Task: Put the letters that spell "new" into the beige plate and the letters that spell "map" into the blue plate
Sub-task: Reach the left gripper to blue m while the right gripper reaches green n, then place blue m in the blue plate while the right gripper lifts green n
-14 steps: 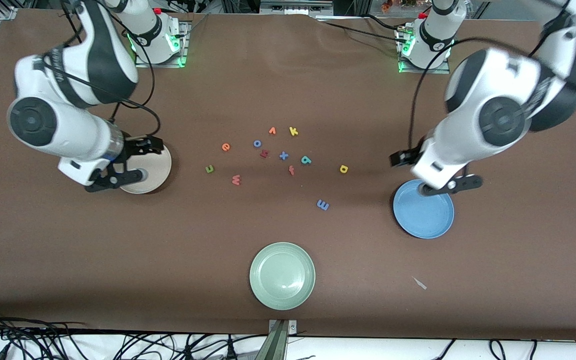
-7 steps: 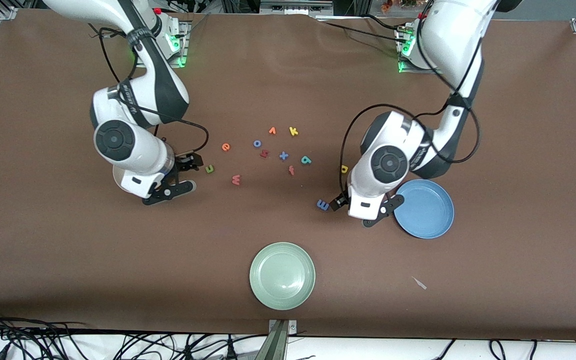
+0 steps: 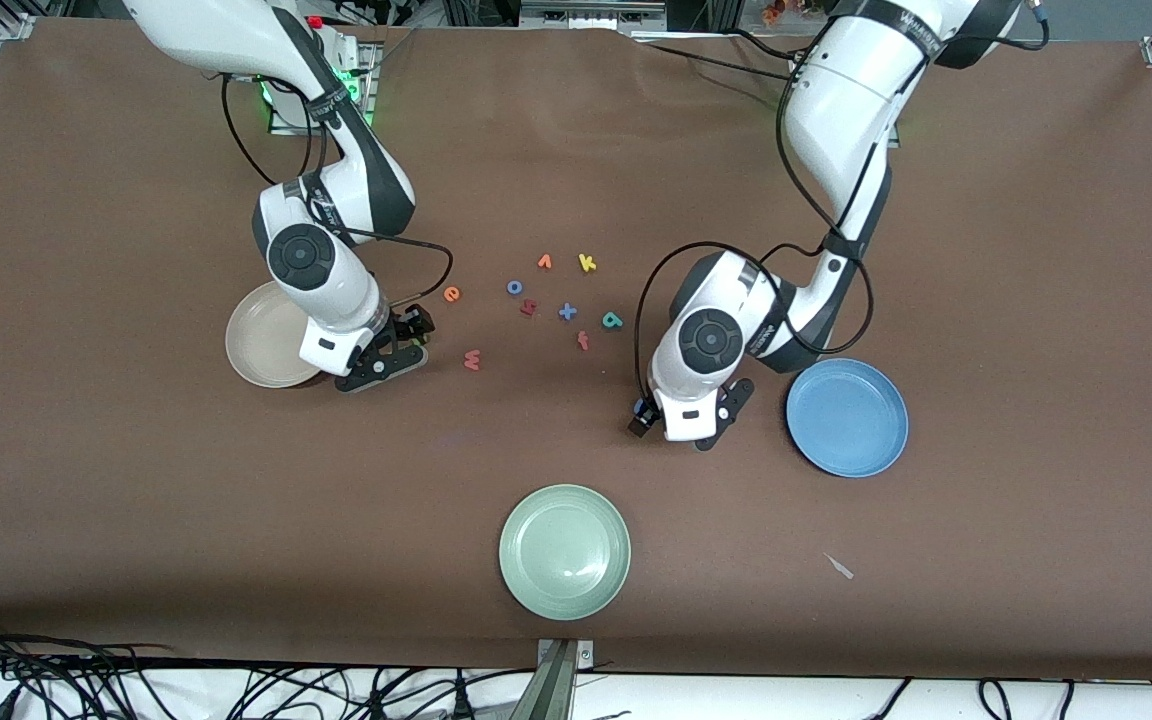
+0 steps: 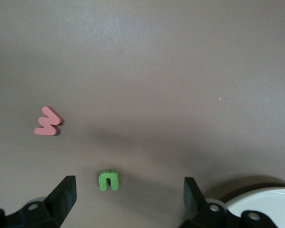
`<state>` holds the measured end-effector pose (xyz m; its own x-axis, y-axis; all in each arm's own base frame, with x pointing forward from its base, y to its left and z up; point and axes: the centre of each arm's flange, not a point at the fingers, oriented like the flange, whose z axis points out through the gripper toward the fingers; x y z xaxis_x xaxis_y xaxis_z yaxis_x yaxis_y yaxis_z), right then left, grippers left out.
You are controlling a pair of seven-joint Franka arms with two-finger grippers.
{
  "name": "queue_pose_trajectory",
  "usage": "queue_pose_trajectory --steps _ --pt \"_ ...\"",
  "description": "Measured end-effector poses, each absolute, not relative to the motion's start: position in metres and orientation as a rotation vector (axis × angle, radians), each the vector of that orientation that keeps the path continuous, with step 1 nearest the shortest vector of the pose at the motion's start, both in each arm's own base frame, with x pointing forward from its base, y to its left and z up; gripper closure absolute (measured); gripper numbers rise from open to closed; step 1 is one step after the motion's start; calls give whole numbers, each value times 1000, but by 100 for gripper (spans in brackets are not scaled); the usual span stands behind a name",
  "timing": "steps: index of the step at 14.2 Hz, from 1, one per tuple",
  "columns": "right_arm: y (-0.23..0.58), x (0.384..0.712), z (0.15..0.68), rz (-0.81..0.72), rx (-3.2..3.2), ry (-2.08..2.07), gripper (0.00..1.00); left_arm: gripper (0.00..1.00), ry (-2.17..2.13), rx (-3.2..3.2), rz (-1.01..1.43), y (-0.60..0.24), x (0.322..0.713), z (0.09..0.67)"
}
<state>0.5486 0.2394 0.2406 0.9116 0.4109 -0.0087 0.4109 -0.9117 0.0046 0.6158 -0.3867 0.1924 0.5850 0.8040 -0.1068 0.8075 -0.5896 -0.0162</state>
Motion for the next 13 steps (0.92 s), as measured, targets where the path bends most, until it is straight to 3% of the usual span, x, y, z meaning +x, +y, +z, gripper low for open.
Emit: queue_pose_trajectory --steps 3,4,6,7,11,13 --pt "236 533 221 28 3069 670 0 23 1410 2766 -159 -394 611 178" --pt "239 528 217 25 3067 682 0 23 1411 2761 -153 -393 611 175" --pt "245 519 211 5 3060 705 0 36 1413 2756 -147 -393 612 170" --pt "246 515 208 -5 3057 710 0 36 1413 2755 -146 -393 613 170" --pt "243 505 195 -35 3052 714 0 74 1409 2746 -135 -394 616 175" --pt "243 504 184 -42 3051 716 0 73 1412 2737 -123 -392 620 178"
